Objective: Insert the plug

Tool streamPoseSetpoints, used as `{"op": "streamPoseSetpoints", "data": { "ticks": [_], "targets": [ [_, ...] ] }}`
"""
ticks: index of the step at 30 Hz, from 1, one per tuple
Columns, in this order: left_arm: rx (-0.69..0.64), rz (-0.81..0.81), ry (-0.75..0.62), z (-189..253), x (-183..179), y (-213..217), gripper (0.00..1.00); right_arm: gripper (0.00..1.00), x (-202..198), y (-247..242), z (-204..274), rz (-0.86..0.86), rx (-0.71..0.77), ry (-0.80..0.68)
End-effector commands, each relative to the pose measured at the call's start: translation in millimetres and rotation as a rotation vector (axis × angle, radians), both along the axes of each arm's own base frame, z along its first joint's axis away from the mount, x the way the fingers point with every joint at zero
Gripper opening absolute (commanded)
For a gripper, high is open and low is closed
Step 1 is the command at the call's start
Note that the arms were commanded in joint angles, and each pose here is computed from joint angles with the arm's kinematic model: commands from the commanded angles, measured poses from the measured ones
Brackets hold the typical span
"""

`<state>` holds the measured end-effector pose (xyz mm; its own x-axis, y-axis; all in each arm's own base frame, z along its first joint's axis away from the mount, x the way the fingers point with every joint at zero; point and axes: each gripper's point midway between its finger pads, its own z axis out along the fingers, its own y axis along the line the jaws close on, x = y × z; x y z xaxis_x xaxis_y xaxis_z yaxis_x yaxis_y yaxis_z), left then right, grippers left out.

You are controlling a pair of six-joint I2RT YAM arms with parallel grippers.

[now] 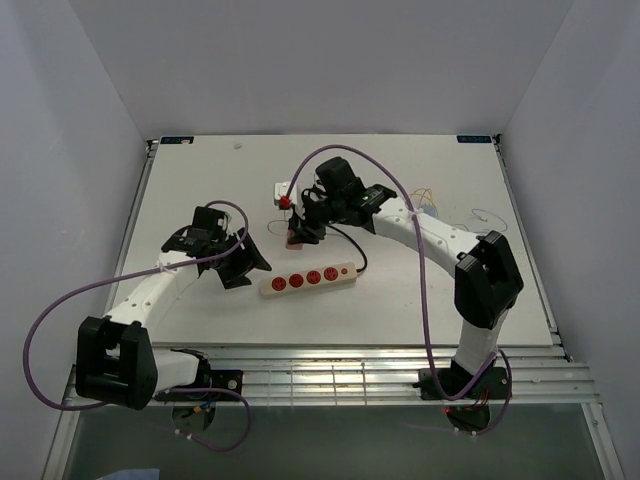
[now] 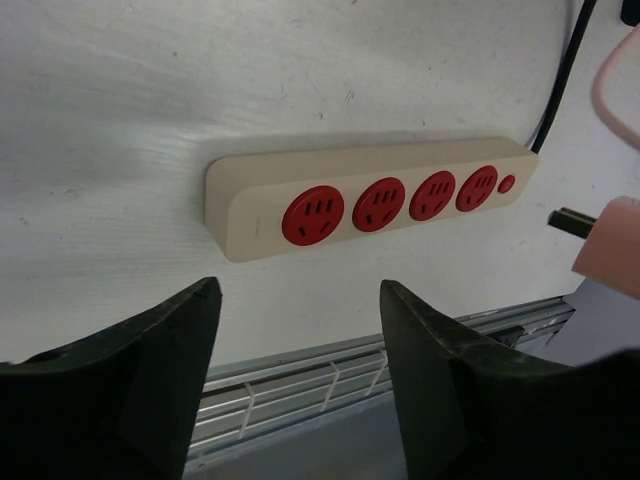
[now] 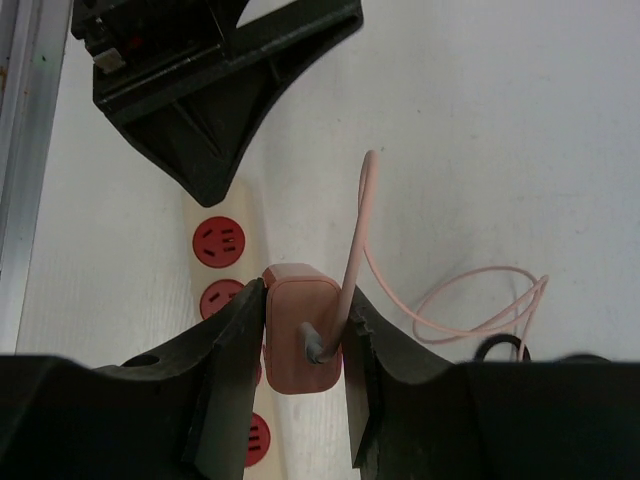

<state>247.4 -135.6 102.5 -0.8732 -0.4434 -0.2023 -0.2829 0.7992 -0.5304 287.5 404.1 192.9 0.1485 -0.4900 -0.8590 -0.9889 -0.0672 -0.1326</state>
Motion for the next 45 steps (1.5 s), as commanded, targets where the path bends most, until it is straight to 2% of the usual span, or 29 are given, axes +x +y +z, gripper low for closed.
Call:
{"op": "streamPoseSetpoints", "data": {
  "ticks": [1, 6, 16, 20, 32, 45],
  "targets": [
    [-0.015, 0.011, -0.002, -4.2, -2.8, 0.5, 0.72, 0.08, -11.2, 27.6, 3.0, 0.053, 0.034, -0.028],
    [-0.014, 0.038, 0.026, -20.6, -6.7, 3.1, 0.54, 0.08, -31.2, 47.5, -20.7, 0.102, 0.003, 0.017],
    [0.026, 0.104, 0.052, -50.8, -10.3, 14.4, 0.39, 0.08, -42.1, 61.3, -48.0, 0.102, -0.055, 0.022],
    [-0.038, 0.100, 0.012, -49.0, -3.6, 4.7, 0.36, 0.08, -38.6, 63.2, -54.6, 0.081, -0.081, -0.011],
    [-0.018, 0.160, 0.000, -61.1, -10.4, 13.1, 0.35, 0.08, -42.1, 72.5, -67.1, 0.076, -0.107, -0.059],
    [0.011, 0.156, 0.013, -68.2, -15.1, 17.5, 0.33, 0.08, -39.5, 70.4, -78.6, 0.051, -0.147, -0.133]
  ]
}}
